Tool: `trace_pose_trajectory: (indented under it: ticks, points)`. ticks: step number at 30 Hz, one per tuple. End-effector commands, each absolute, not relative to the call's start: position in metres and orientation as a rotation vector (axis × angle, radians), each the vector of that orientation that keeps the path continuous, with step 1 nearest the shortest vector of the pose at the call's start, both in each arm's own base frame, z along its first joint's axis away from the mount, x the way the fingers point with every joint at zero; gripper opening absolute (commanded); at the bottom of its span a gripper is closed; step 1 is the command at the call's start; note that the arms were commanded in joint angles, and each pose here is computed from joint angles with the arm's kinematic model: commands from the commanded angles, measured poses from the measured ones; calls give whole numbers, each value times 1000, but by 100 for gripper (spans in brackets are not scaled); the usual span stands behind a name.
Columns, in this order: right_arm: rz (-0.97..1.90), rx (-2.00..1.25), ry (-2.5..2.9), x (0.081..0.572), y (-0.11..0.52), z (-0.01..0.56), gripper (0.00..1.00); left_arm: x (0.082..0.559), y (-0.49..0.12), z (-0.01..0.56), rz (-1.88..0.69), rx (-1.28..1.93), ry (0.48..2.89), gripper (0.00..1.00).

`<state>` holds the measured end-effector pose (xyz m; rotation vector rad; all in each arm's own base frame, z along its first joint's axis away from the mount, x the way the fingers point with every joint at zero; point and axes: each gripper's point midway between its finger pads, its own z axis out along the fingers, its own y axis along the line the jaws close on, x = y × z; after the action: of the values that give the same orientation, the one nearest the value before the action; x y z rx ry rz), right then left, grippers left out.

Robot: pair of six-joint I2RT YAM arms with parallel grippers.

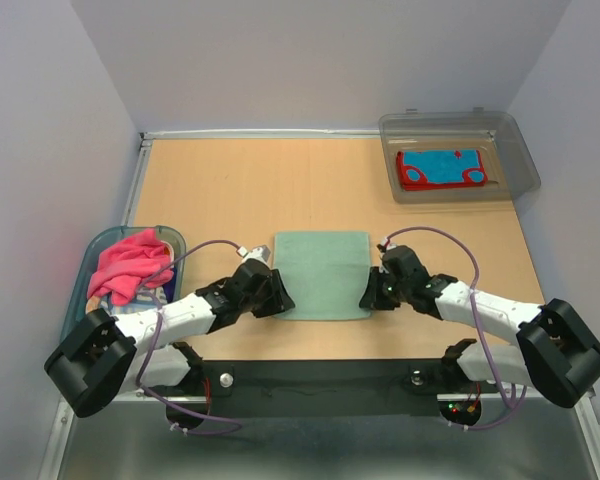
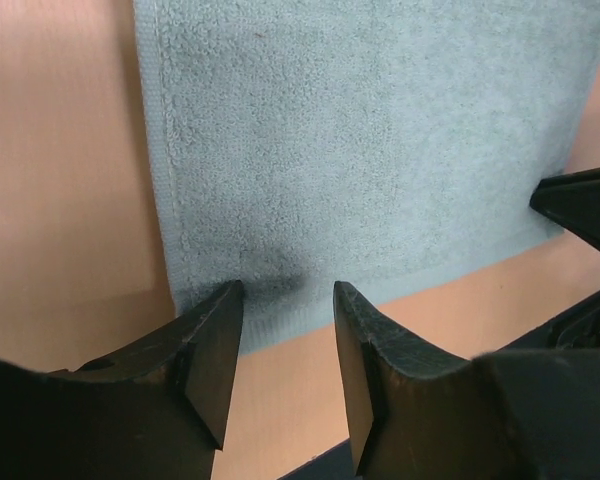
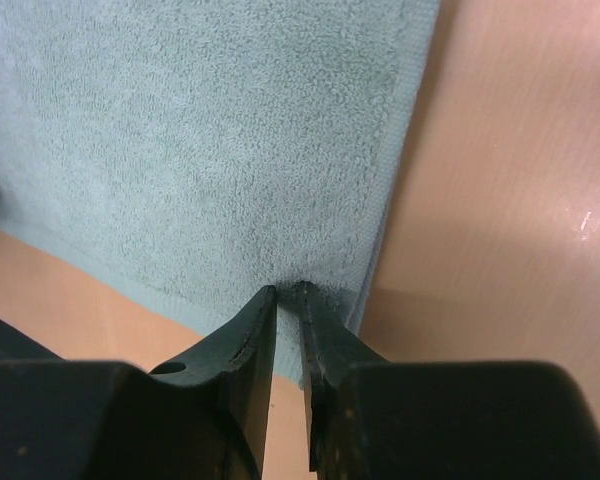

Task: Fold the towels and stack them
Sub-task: Fold the towel

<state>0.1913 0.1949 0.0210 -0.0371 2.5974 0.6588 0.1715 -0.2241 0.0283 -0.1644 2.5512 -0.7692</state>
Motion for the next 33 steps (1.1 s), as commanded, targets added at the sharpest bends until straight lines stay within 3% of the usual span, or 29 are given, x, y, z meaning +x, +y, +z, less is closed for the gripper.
trace_pose_trajectory:
  ticks: [1,4,8,10,12,17,20,21,28,33]
  points:
    - [500,102,2601,200,169,8,21,168,-233,31,-847,-198,2536,52]
    - [474,97,2506,220,168,28,23,164,-240,41,-902,-202,2520,52]
    - [501,-10,2374,256,181,78,44,168,-242,74,-938,-200,2435,58]
    - [488,-102,2345,268,182,90,51,178,-244,98,-935,-189,2371,61]
    - [435,-118,2361,286,172,89,55,191,-223,102,-763,-182,2340,63]
    - [463,-297,2297,337,179,117,54,232,-188,132,-457,-88,2256,70]
    - [474,-323,2287,366,182,121,39,262,-176,146,-374,-55,2232,70]
    - [476,-318,2284,373,182,122,31,269,-179,144,-379,-45,2243,69]
    - [610,-292,2288,416,216,113,28,341,-219,146,-494,-112,2200,53]
    - [609,-294,2376,422,220,70,26,364,-241,97,-477,-101,2320,46]
